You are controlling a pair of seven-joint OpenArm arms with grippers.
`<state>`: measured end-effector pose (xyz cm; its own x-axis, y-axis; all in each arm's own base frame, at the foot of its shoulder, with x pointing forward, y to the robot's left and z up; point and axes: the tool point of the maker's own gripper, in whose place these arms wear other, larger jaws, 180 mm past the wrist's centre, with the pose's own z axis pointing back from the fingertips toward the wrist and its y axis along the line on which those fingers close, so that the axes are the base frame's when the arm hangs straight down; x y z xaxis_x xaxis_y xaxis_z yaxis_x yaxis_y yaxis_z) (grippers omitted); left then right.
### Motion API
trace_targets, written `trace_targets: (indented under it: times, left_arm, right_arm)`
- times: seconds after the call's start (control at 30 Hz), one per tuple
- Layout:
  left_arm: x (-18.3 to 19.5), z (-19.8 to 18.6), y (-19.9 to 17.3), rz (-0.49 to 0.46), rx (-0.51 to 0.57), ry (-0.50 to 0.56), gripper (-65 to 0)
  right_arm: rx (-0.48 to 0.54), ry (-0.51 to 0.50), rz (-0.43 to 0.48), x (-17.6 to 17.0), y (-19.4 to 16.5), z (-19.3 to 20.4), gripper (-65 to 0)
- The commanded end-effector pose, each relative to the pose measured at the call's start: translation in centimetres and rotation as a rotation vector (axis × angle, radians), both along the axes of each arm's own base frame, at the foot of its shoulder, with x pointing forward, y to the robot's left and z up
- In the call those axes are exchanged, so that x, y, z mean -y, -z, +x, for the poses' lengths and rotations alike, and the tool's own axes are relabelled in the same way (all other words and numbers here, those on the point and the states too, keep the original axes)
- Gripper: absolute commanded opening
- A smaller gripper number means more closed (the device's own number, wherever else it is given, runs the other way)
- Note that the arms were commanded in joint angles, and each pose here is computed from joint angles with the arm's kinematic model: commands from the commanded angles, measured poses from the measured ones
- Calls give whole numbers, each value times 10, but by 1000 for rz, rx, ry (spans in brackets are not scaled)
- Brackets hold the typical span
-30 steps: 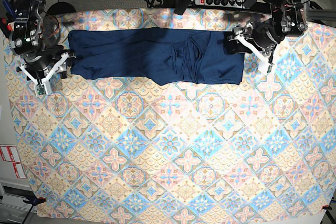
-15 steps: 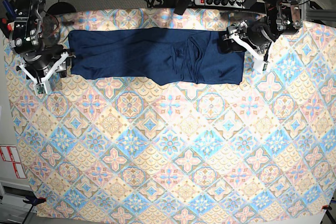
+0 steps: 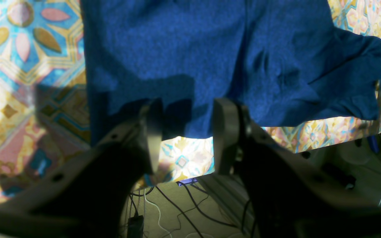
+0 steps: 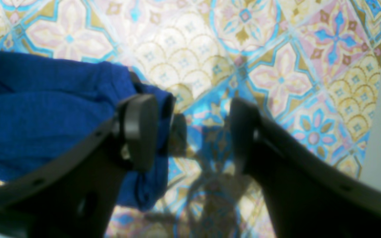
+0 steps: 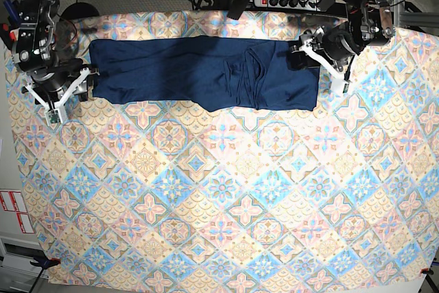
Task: Fold the T-shirt properly
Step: 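Grasp the other end of the strip with the right gripper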
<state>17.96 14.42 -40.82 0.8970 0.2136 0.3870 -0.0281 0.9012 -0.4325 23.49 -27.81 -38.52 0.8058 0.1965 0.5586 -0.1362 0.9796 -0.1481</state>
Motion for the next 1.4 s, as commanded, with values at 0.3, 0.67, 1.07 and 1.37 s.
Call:
trace_targets:
  times: [0.3, 0.67, 1.07, 1.37]
  left_arm:
    - [4, 4, -6, -21, 30, -12, -421]
    - [4, 6, -7, -20, 36, -13, -418]
    - [4, 7, -7, -20, 38, -12, -417]
    - [4, 8, -8, -23, 40, -13, -417]
  right_arm:
    - [-52, 50, -6, 18, 3, 13, -281]
    - [-150, 105, 324, -15, 26, 5, -192]
    - [-214, 187, 405, -9, 52, 4, -193]
    - [-246, 206, 417, -8, 61, -4, -193]
